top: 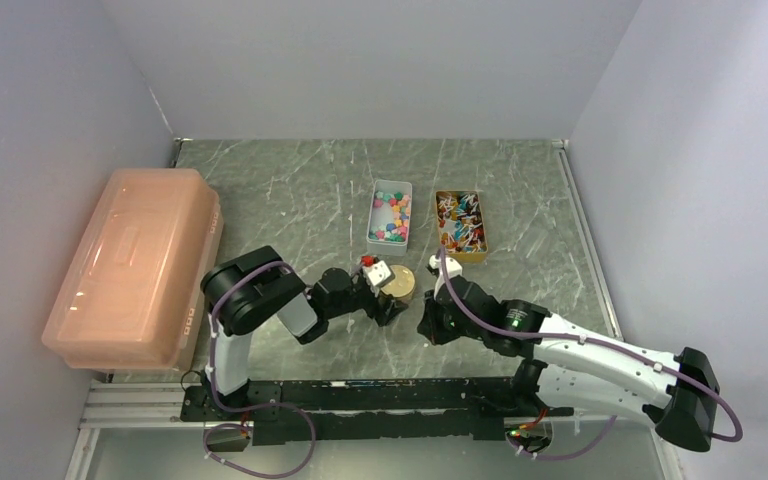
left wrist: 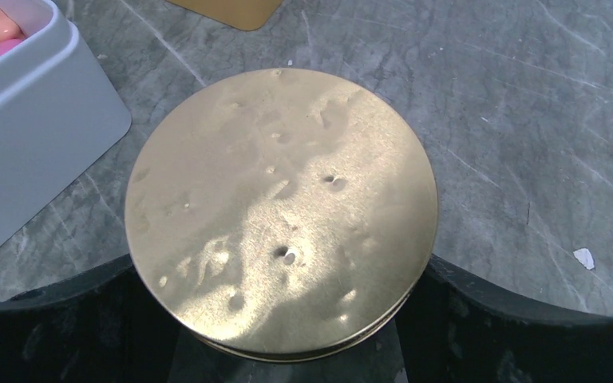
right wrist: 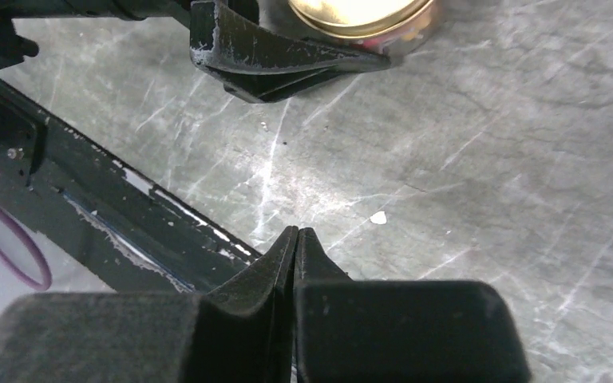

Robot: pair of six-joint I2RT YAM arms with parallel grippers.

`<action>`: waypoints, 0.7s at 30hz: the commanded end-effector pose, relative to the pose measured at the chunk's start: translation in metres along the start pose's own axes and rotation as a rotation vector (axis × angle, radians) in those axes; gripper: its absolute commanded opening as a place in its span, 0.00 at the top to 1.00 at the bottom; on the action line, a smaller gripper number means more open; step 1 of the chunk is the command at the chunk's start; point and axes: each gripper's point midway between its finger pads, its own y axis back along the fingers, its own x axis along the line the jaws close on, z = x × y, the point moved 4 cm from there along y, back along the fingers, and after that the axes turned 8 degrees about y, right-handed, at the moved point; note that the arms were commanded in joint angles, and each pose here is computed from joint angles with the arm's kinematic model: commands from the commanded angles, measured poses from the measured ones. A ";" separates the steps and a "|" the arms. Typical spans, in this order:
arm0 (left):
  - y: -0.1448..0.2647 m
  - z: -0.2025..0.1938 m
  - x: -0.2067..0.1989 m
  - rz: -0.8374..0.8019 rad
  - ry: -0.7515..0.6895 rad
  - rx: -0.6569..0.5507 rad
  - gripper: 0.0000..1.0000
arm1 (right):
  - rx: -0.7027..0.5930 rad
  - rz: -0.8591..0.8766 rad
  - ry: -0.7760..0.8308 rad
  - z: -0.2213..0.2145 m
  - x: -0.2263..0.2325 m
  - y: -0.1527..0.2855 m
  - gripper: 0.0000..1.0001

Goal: Pack the candies
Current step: Screw the bottle lid onto the packing bottle.

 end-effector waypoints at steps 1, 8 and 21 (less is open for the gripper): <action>0.020 -0.055 0.003 0.067 0.126 0.265 0.68 | -0.034 -0.083 0.058 0.015 -0.010 0.011 0.96; 0.017 -0.044 0.003 0.064 0.116 0.292 0.65 | -0.066 -0.127 0.095 0.034 -0.017 0.017 0.94; 0.022 -0.037 0.001 0.068 0.107 0.336 0.03 | -0.086 -0.126 0.089 0.035 -0.024 0.017 0.94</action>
